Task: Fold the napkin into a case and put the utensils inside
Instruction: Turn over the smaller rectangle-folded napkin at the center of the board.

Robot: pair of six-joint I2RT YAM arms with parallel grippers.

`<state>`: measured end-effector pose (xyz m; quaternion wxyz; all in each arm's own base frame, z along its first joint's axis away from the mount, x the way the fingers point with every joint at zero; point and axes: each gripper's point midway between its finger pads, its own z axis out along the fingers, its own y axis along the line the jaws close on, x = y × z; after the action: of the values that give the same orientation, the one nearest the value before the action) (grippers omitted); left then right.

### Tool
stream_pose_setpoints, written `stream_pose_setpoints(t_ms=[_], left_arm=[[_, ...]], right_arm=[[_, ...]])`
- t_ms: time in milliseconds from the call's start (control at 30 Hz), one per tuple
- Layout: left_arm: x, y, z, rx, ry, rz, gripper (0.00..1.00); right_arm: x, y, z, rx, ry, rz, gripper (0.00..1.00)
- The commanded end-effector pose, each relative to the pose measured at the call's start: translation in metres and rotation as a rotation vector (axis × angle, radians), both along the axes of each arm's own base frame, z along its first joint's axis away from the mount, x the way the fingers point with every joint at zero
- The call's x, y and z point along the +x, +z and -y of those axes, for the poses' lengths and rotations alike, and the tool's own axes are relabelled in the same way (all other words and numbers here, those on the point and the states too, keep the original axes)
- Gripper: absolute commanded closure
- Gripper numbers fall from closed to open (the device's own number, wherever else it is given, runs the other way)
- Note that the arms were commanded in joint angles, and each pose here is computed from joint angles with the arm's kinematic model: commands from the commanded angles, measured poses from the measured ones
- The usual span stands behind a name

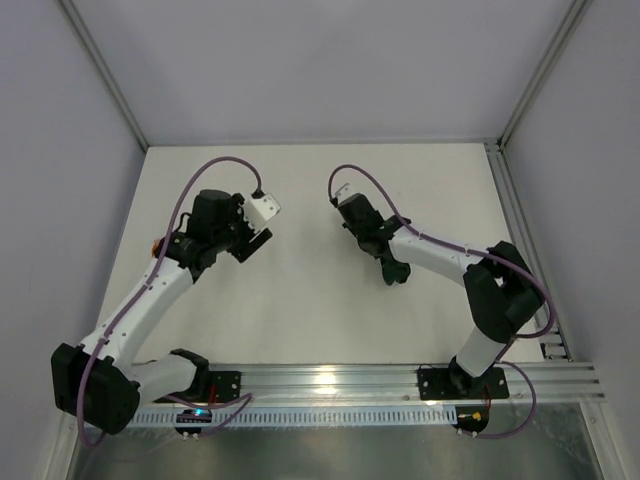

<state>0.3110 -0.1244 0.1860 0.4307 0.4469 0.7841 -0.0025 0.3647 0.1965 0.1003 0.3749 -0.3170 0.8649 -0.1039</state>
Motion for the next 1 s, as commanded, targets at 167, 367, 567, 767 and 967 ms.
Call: stream_pose_setpoints(t_ms=[167, 367, 567, 767, 967], left_arm=[[0.014, 0.006, -0.032, -0.035, 0.164, 0.016, 0.29], [0.015, 0.010, -0.038, -0.045, 0.188, 0.021, 0.29], [0.014, 0.009, -0.042, -0.052, 0.199, 0.012, 0.29], [0.015, 0.006, -0.042, -0.053, 0.199, 0.004, 0.28], [0.015, 0.005, -0.044, -0.051, 0.199, -0.009, 0.29]], right_arm=[[-0.011, -0.043, 0.023, -0.495, -0.156, 0.154, 0.96], [-0.038, -0.093, -0.046, -0.578, -0.026, 0.111, 0.96], [-0.051, -0.120, -0.073, -0.481, 0.020, 0.025, 0.62], [-0.067, -0.104, -0.111, -0.310, 0.118, -0.013, 0.44], [-0.102, -0.021, -0.171, 0.064, 0.282, -0.019, 0.41]])
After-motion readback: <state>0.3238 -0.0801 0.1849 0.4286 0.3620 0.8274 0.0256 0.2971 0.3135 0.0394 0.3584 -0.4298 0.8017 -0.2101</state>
